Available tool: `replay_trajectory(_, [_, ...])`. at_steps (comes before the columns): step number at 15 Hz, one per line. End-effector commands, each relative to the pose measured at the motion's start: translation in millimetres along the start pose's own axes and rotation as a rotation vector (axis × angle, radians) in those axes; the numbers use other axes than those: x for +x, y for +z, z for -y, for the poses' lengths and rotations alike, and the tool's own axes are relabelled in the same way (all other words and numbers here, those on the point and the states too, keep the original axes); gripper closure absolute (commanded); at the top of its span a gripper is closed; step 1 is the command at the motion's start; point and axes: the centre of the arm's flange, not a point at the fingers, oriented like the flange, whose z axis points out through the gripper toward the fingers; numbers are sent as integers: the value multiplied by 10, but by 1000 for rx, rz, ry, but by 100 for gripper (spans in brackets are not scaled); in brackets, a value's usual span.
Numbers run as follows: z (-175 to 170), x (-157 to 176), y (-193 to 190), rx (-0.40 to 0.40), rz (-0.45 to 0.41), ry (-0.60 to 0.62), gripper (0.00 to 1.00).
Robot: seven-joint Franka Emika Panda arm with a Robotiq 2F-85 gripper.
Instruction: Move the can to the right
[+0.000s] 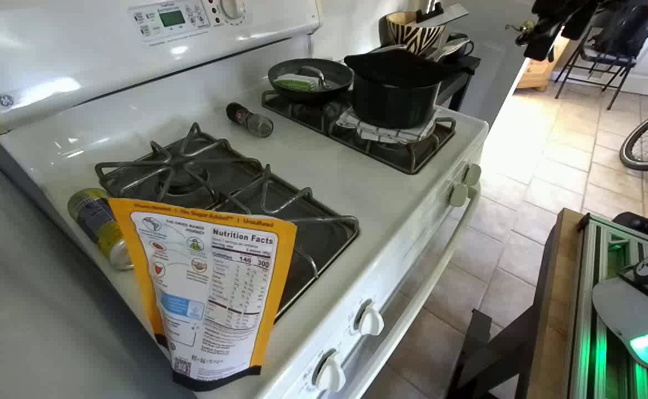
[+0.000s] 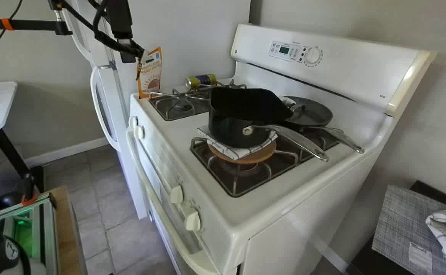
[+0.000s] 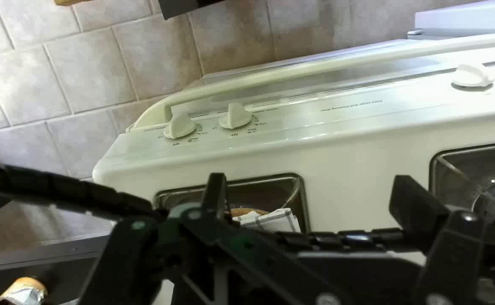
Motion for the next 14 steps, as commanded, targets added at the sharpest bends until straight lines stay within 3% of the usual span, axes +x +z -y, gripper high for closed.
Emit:
replay_trajectory(1, [0, 0, 0, 0, 0, 0, 0])
replay_trajectory(6, [314, 293, -553, 166, -198, 4, 0])
replay_trajectory(9, [644, 475, -913, 241, -238, -25, 0])
replay_trajectory(14, [1183, 1041, -1200, 464, -108, -72, 0])
